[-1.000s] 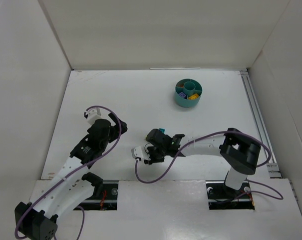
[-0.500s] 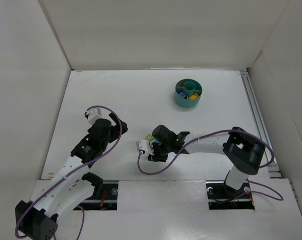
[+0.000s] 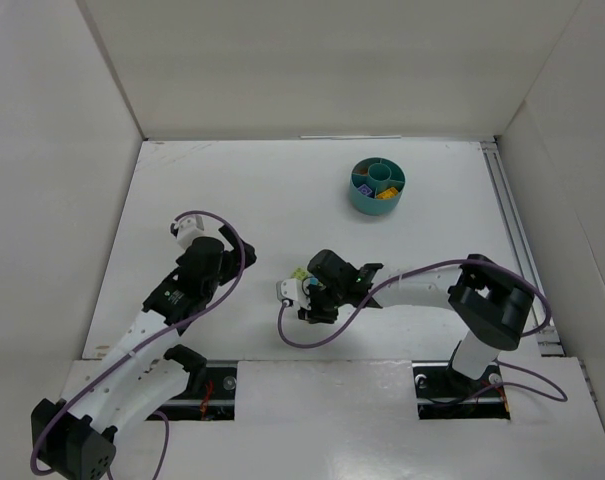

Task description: Sort the legos into containers by color

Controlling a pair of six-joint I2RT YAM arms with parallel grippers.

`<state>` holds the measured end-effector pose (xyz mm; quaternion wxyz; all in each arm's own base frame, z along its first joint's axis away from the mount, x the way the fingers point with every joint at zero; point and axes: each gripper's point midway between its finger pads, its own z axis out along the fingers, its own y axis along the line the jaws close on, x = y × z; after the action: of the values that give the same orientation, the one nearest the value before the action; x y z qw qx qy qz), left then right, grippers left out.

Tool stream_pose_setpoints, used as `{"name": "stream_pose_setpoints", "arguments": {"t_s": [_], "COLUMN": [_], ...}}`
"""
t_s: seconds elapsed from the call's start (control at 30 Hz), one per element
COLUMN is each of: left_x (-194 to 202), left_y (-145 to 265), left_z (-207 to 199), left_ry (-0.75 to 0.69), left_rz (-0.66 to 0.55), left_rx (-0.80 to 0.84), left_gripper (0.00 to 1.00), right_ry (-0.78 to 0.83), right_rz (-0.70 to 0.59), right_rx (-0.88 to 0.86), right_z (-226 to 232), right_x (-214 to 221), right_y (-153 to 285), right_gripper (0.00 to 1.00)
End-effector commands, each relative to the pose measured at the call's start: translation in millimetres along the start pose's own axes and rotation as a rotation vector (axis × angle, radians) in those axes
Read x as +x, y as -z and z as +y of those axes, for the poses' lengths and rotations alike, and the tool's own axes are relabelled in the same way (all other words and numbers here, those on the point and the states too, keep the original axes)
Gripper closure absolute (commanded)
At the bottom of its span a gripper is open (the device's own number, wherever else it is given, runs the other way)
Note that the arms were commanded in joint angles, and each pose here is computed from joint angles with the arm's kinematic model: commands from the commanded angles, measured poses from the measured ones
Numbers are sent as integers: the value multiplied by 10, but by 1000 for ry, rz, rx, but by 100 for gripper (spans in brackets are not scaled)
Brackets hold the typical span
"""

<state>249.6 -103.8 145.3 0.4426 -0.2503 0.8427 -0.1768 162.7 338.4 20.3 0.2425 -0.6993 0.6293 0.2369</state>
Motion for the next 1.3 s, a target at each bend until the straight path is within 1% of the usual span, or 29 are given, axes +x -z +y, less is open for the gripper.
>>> {"name": "stream_pose_setpoints", "arguments": {"t_s": [0.0, 0.17, 0.4, 0.43, 0.6, 0.67, 0.97, 1.1, 1.27], "left_x": [-9, -9, 6, 6, 6, 6, 6, 19, 19], "left_y": [-30, -30, -45, -45, -45, -45, -45, -42, -42], "left_z": [-16, -16, -6, -6, -6, -6, -6, -16, -16], "left_ry": [-5, -5, -8, -8, -8, -8, -8, -8, -8], "left_rz": [-12, -12, -6, -6, -6, -6, -6, 1, 1], "left_rx": [10, 10, 3, 3, 3, 3, 3, 9, 9], "left_gripper": [0, 0, 0, 0, 0, 0, 0, 0, 0], "right_ry": [-35, -28, -28, -24, -32, -27, 2, 21, 33], "right_rz": [90, 90, 72, 63, 38, 27, -18, -54, -82], "right_rx": [-59, -65, -76, -71, -56, -49, -23, 12, 29], "right_z": [160, 188, 234, 219, 189, 178, 149, 91, 86], "right_x": [298, 285, 232, 211, 138, 98, -43, -168, -247], "right_y": [-52, -61, -138, -144, -133, -105, 28, 124, 220], "right_gripper": [63, 72, 76, 80, 84, 87, 88, 93, 95]}}
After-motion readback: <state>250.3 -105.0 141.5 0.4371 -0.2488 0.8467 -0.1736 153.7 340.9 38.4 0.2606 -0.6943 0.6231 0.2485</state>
